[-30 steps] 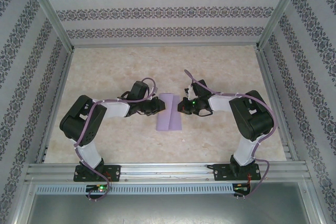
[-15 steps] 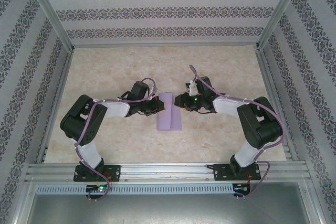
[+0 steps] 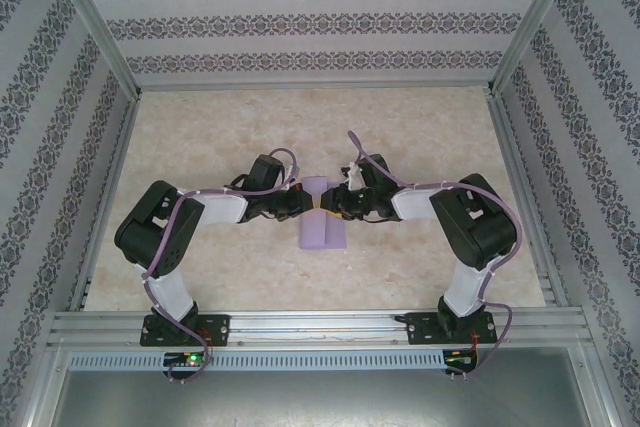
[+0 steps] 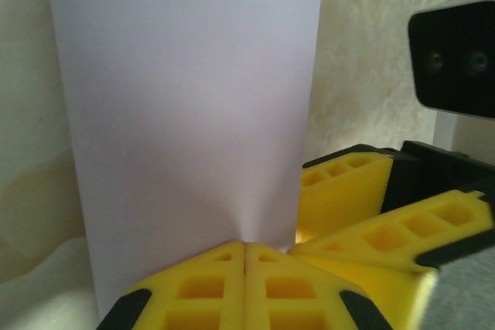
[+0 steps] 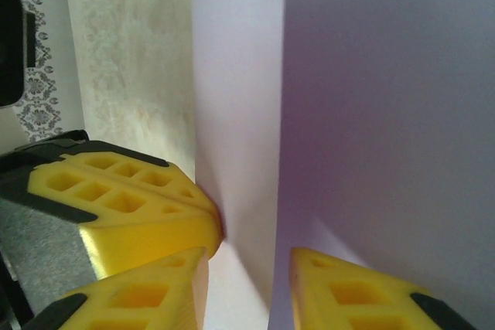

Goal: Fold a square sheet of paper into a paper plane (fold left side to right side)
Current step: First fold in half a square sheet of paper at the center of the table.

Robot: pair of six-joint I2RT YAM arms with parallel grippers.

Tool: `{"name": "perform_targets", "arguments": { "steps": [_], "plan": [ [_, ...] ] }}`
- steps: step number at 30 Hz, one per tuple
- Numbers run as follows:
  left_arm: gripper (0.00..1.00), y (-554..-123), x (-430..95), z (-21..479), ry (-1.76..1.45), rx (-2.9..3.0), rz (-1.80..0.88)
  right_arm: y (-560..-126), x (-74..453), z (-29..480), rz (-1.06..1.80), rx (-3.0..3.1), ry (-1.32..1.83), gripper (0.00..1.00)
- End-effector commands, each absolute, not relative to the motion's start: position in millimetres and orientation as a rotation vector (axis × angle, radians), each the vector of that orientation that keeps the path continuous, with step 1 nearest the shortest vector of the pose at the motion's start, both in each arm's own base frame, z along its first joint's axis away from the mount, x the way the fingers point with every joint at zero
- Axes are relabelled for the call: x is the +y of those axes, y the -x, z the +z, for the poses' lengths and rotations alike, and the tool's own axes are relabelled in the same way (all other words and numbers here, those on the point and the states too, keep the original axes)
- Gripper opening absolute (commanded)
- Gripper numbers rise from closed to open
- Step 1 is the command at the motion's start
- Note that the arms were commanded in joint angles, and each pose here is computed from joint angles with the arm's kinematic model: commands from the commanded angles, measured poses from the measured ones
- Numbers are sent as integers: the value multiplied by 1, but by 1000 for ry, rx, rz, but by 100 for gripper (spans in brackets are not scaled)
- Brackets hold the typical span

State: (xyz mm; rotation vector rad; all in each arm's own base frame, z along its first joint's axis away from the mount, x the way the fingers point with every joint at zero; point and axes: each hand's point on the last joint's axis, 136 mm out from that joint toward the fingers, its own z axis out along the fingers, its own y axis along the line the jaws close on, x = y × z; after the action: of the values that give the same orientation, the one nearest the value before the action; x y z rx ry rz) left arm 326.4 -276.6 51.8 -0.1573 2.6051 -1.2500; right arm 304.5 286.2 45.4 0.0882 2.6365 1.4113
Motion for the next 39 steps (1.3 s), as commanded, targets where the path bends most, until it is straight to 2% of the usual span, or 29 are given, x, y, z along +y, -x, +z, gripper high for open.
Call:
{"name": "perform_targets", "arguments": {
  "steps": [1,6,9,11,15,26,34,39],
  "plan": [
    [2,-334,-284,65,107,2558,-1262,-307,295,53,1457,2599,-58,26],
    [8,-334,-282,74,93,2540,-1250,-307,290,47,1416,2618,-82,5],
    [17,-333,-273,85,80,2524,-1186,-309,285,46,1361,2627,-86,2],
    [29,-333,-264,90,82,2523,-1133,-309,281,45,1314,2637,-83,2],
    [45,-330,-248,88,65,2564,-994,-311,272,43,1220,2659,-81,2],
    [54,-327,-263,65,19,2653,-1002,-311,257,40,1059,2702,-56,3],
    [55,-329,-279,49,-12,2707,-1004,-312,255,39,1031,2712,-50,4],
    [50,-327,-279,38,-5,2747,-967,-312,254,38,1022,2715,-50,5]
  ]
}}
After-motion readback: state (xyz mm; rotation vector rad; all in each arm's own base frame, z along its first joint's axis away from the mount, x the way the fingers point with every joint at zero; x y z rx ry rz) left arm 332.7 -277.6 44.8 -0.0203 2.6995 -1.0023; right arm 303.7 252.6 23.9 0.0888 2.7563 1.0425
